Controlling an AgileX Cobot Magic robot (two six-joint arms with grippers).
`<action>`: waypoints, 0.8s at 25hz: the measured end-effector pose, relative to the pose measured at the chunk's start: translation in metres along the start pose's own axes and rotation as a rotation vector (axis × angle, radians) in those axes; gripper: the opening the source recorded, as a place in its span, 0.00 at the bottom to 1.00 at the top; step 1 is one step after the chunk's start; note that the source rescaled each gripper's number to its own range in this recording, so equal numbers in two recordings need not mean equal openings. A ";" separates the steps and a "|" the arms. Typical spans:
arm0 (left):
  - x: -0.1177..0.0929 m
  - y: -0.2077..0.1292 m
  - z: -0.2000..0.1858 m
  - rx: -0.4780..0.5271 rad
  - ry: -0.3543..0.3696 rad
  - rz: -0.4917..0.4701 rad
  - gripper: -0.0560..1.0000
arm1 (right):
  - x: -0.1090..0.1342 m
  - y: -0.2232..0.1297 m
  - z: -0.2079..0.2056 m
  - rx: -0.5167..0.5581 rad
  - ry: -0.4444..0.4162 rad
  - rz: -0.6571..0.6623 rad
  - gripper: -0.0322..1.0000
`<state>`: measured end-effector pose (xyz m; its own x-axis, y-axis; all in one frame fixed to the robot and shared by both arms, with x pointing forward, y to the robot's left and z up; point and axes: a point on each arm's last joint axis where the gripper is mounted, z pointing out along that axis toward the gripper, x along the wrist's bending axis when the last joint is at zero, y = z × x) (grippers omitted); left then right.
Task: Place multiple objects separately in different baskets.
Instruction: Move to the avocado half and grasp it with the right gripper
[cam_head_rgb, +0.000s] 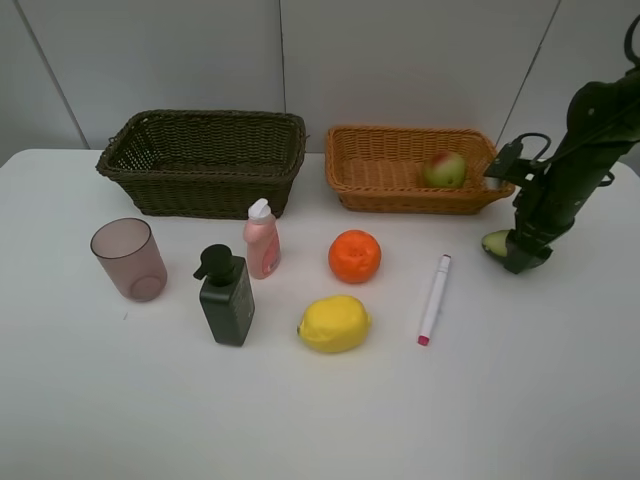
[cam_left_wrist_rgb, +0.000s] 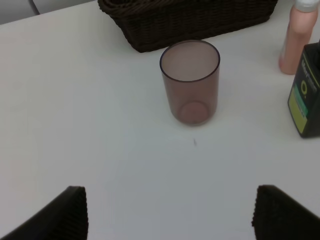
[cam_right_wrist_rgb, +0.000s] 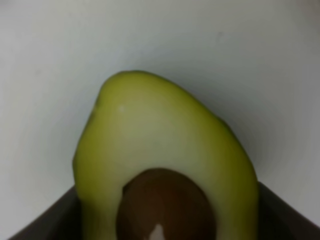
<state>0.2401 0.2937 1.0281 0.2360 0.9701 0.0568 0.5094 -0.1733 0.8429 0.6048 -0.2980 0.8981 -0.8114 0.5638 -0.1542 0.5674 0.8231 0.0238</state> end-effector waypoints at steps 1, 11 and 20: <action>0.000 0.000 0.000 0.000 0.000 0.000 0.89 | 0.000 0.000 0.000 0.000 0.000 -0.001 0.57; 0.000 0.000 0.000 0.000 0.000 0.000 0.89 | 0.000 0.000 0.000 0.002 -0.001 -0.002 0.57; 0.000 0.000 0.000 0.000 0.000 0.000 0.89 | 0.000 0.000 -0.001 0.000 -0.003 -0.002 0.57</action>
<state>0.2401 0.2937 1.0281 0.2360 0.9701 0.0568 0.5094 -0.1733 0.8429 0.6048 -0.2982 0.8989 -0.8122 0.5618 -0.1571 0.5657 0.8243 0.0231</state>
